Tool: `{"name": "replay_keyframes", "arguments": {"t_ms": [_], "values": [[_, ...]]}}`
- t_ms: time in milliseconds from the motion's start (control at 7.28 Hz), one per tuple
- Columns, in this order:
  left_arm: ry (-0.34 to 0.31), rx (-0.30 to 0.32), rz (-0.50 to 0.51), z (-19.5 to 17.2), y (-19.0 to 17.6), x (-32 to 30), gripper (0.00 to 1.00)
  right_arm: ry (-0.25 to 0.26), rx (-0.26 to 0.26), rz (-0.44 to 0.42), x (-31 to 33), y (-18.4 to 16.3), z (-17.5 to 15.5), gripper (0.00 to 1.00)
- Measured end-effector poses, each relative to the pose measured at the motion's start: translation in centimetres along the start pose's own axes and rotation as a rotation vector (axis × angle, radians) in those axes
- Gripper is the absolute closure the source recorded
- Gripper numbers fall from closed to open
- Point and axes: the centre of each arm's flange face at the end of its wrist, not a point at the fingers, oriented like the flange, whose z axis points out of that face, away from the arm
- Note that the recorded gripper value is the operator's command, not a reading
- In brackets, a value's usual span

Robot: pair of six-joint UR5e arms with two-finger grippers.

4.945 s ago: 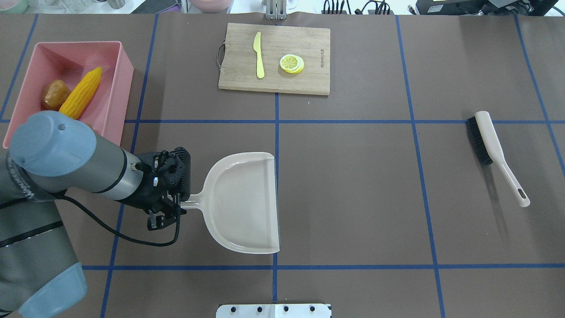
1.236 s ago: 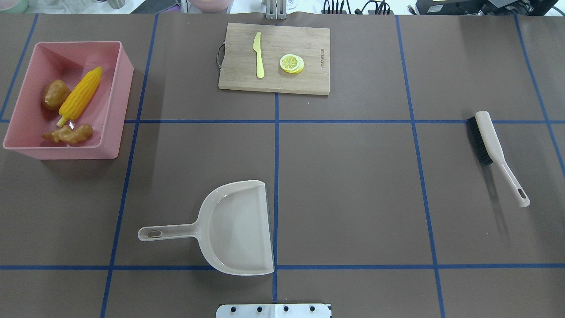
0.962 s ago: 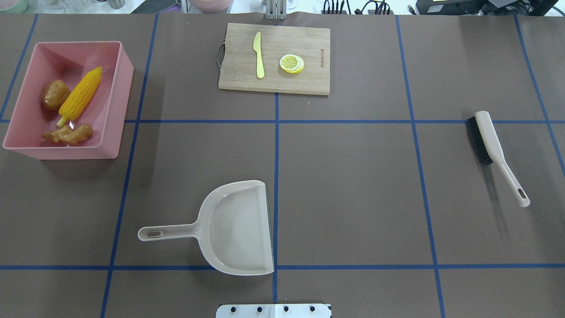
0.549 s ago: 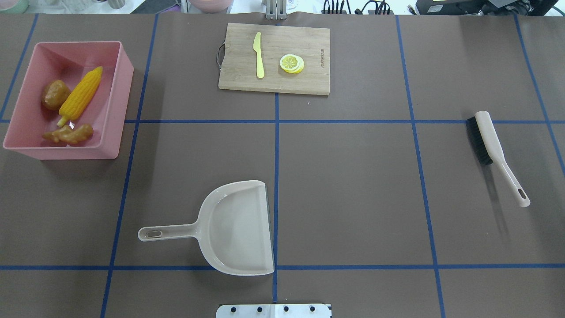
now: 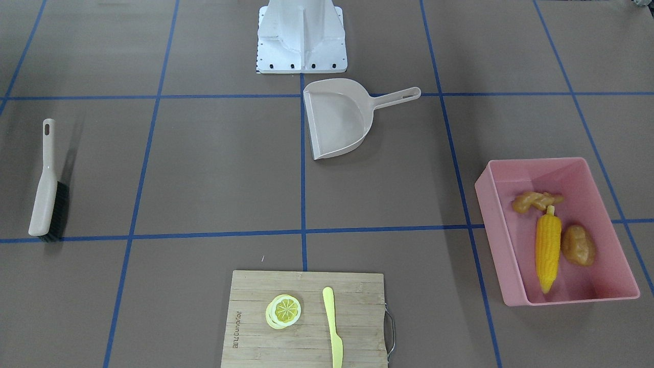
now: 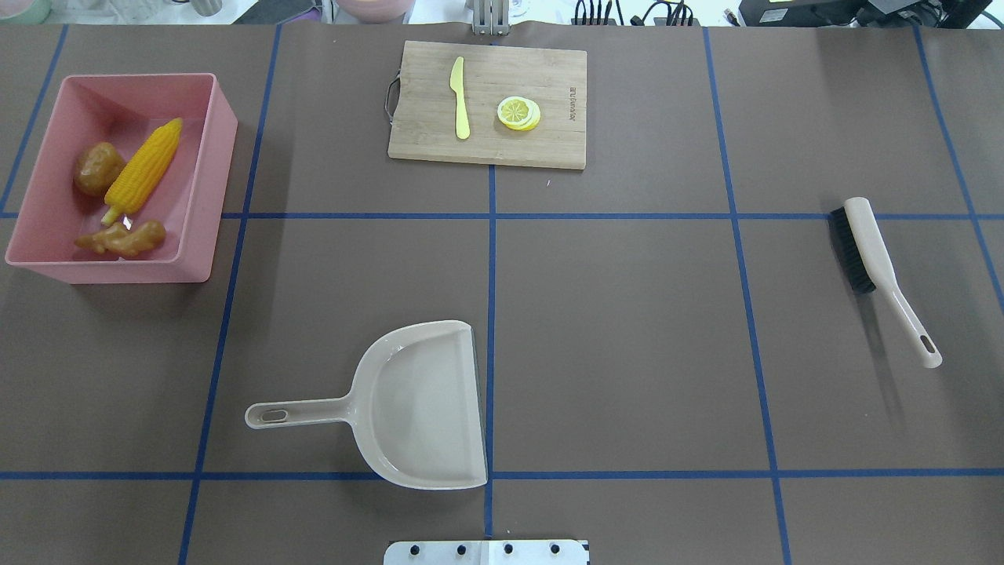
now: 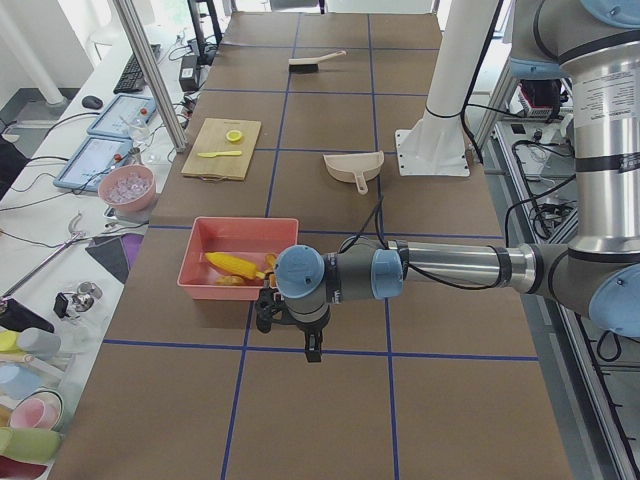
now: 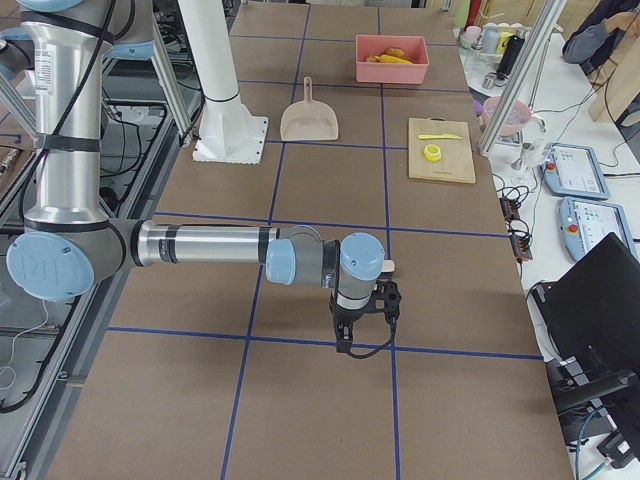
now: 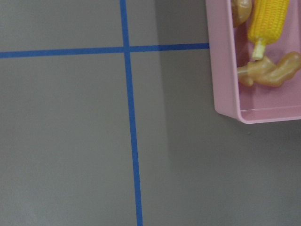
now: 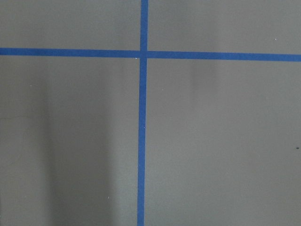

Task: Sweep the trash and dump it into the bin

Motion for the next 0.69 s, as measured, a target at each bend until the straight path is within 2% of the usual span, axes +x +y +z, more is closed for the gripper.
{"name": "replay_keyframes", "arguments": {"t_ms": [275, 687], "values": [[-0.029, 0.007, -0.032, -0.31, -0.36, 0.01, 0.01, -0.001, 0.009, -0.001, -0.04, -0.17, -0.42, 0.00], [-0.032, 0.008, -0.033, -0.35, -0.64, 0.09, 0.01, -0.002, 0.014, 0.000, 0.01, -0.23, -0.67, 0.00]]}}
